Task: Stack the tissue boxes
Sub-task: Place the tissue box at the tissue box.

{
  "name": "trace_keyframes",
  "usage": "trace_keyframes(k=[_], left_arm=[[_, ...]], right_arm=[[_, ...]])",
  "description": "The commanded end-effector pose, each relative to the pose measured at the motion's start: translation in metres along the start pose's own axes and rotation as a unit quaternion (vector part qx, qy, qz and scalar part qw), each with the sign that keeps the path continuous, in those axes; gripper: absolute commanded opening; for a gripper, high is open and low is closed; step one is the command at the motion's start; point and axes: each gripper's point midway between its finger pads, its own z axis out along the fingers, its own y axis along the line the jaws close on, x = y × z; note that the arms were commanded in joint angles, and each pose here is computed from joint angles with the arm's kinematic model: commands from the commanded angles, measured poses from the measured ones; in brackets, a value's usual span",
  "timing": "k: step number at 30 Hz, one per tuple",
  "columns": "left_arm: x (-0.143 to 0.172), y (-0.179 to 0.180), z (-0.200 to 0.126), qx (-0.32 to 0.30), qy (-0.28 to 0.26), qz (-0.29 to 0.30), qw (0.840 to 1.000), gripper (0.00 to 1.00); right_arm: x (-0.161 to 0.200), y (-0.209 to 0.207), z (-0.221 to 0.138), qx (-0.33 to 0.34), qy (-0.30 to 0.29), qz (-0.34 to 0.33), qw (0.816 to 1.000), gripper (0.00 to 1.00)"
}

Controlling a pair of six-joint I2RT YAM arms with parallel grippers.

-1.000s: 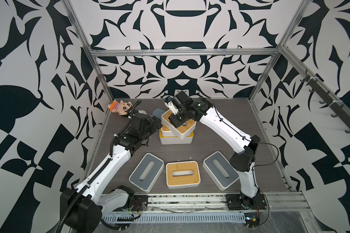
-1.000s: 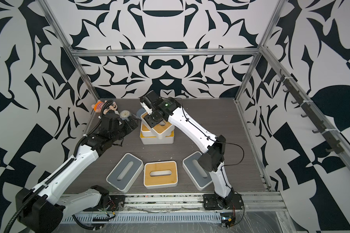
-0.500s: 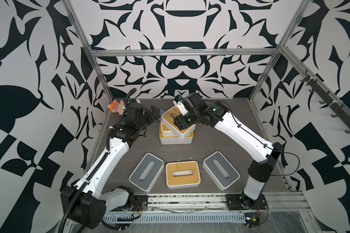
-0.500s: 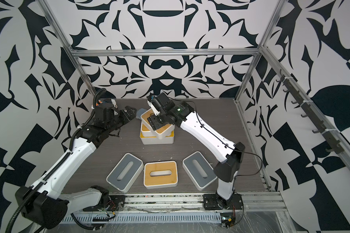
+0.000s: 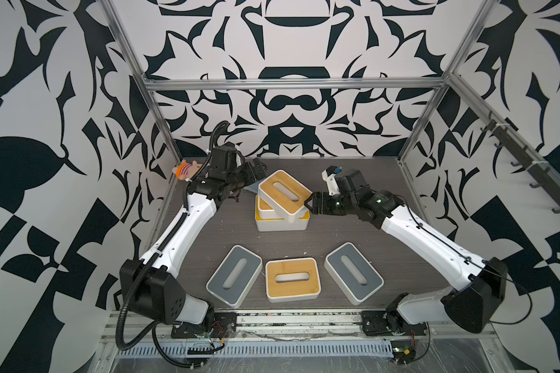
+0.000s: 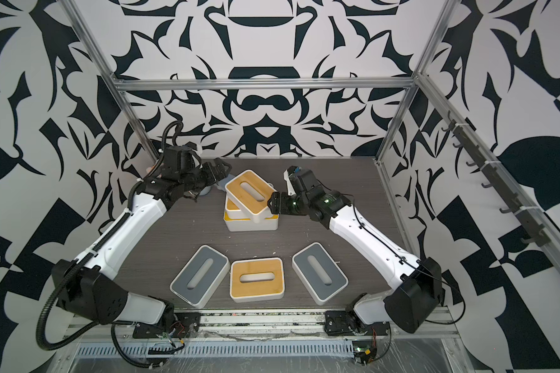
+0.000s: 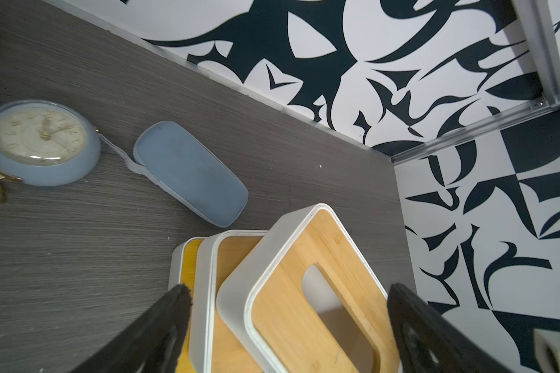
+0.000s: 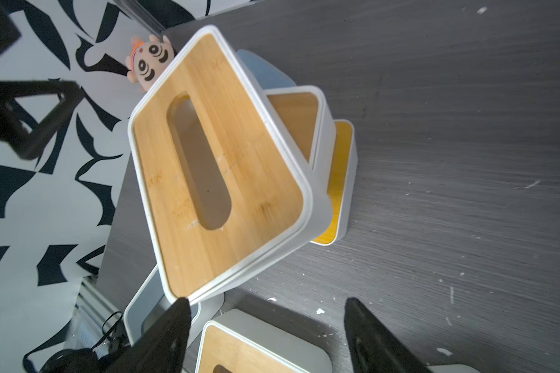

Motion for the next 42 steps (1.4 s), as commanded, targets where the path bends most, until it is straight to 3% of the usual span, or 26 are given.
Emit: trace_keyframes(k=[1, 4, 16, 29, 42], left_arm=[[0.000, -0.012, 0.007, 0.030, 0.031, 0.015, 0.999, 0.99], [0.000, -0.019, 0.018, 0.051, 0.044, 0.019, 0.998, 0.99], [0.020, -0.017, 0.056, 0.077, 0.115, 0.006, 0.990, 0.99], [0.040, -0.011, 0.042, 0.082, 0.127, -0.007, 0.988, 0.99], [0.046, -0.005, 0.030, 0.080, 0.102, -0.038, 0.991, 0.99]], right_arm=[[-0.012, 0.032, -0.004, -0.082, -0.026, 0.033, 0.996, 0.79], [-0.011, 0.040, 0.001, -0.111, -0.023, 0.051, 0.992, 0.79], [-0.017, 0.044, 0.017, -0.125, -0.020, 0.083, 0.989, 0.80], [-0.045, 0.042, 0.023, -0.122, -0.046, 0.088, 0.988, 0.80], [-0.072, 0.033, 0.034, -0.112, -0.055, 0.100, 0.987, 0.79]])
